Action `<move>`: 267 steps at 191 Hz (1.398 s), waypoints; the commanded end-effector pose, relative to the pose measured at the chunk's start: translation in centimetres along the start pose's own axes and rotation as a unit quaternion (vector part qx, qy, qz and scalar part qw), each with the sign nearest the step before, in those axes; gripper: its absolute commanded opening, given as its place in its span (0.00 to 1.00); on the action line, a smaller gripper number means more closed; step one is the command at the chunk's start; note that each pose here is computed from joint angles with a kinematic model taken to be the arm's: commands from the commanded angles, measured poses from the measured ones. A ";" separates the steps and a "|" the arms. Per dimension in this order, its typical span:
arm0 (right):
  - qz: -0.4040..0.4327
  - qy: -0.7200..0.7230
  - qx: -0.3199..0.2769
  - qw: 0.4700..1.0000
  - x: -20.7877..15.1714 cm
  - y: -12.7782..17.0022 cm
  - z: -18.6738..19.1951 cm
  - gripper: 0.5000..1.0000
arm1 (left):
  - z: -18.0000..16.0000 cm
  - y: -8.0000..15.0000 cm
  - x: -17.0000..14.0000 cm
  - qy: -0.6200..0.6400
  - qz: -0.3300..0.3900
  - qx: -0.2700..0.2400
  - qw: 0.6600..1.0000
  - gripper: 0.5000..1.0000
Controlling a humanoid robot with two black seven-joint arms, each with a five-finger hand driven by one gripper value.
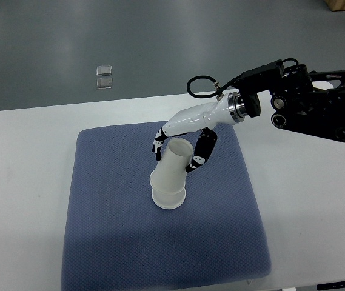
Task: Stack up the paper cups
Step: 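Open the right hand and release the stacked cup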
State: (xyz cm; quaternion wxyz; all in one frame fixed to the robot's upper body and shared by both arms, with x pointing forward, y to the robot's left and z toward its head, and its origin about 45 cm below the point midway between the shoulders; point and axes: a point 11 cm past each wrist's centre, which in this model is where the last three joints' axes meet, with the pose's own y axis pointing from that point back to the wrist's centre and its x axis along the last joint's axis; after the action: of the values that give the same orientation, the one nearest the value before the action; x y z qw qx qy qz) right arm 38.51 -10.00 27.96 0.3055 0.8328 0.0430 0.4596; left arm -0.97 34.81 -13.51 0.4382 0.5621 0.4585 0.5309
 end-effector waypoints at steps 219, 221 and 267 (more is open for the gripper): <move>0.008 -0.013 0.003 1.000 1.4 0.4 -0.2 0.85 | 0.0 0.0 0.0 0.000 0.000 0.000 1.000 1.00; 0.008 -0.011 0.003 1.000 1.5 0.4 -0.3 0.85 | 0.0 0.0 0.0 0.000 0.000 0.000 1.000 1.00; 0.036 -0.016 0.000 0.999 3.7 1.6 -0.3 0.85 | 0.0 0.0 0.0 0.000 0.000 0.000 1.000 1.00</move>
State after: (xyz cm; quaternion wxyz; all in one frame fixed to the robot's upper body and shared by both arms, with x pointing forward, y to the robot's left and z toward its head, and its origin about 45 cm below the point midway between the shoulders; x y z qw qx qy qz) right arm 39.56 -9.82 30.85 0.2961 0.8384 0.0228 0.4571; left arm -0.97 34.82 -13.51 0.4382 0.5621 0.4585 0.5309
